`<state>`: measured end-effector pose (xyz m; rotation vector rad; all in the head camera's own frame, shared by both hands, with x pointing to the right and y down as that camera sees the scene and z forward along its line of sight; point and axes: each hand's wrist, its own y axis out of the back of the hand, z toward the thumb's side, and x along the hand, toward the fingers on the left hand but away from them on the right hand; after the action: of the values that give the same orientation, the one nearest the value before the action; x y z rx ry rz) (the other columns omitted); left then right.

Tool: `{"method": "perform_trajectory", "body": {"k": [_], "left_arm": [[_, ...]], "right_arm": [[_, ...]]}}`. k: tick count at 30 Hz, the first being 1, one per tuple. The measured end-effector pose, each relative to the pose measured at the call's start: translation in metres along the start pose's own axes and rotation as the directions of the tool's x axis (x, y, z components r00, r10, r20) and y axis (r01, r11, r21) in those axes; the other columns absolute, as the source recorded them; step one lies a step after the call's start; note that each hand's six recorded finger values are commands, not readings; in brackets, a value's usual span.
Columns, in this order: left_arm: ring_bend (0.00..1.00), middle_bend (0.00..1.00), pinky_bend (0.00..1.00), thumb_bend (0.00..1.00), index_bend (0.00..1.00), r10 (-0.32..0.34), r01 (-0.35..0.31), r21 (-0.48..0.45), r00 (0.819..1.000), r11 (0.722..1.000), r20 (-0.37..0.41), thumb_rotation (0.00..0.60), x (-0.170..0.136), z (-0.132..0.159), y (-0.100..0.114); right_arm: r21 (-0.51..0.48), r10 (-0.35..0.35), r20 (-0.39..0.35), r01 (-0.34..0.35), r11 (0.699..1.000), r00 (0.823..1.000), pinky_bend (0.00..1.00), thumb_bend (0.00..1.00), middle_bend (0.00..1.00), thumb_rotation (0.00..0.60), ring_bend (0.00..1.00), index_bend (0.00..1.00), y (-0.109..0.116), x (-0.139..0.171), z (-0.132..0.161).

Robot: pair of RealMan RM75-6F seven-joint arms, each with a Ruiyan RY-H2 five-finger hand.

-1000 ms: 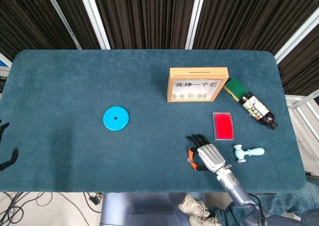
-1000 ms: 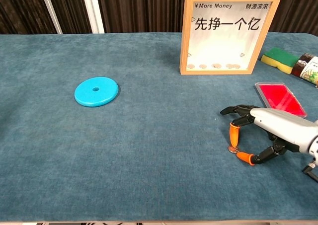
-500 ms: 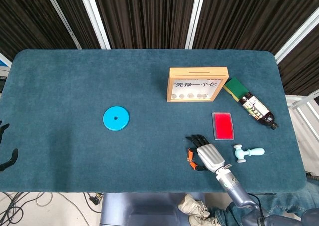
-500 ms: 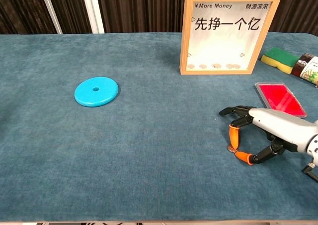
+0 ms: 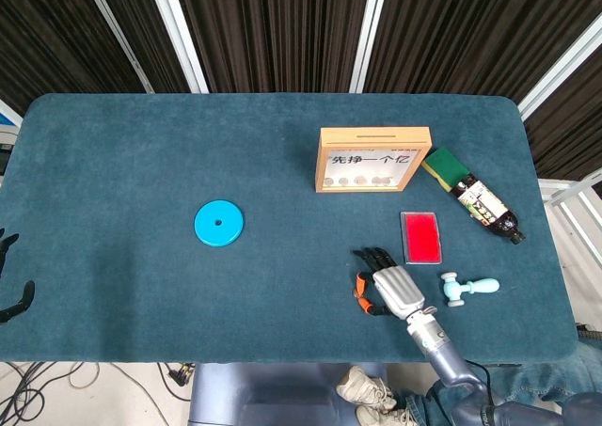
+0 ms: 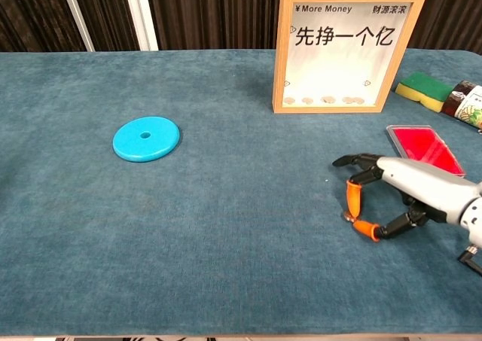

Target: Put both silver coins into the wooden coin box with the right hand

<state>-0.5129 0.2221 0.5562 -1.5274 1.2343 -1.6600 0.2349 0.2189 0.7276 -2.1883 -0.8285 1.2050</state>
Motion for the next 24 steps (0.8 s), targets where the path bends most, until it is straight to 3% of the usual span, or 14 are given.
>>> {"method": "perform_trajectory", "body": {"k": [8,24], "left_arm": [[0.0,0.0,0.0,0.41,0.12,-0.002,0.002,-0.002,1.0,1.0,-0.001,0.6,0.0,0.0,0.0],[0.0,0.0,0.0,0.41,0.12,-0.003,0.003,-0.003,1.0,1.0,-0.003,0.6,0.0,0.0,0.0]], "right_arm": [[0.005,-0.031,-0.001,0.031,1.0,1.0,0.0,0.52,0.11,0.6,0.0,0.59,0.005,-0.004,0.0],[0.015,-0.026,0.012,0.026,1.0,1.0,0.0,0.54,0.11,0.6,0.0,0.61,0.004,-0.011,-0.003]]}}
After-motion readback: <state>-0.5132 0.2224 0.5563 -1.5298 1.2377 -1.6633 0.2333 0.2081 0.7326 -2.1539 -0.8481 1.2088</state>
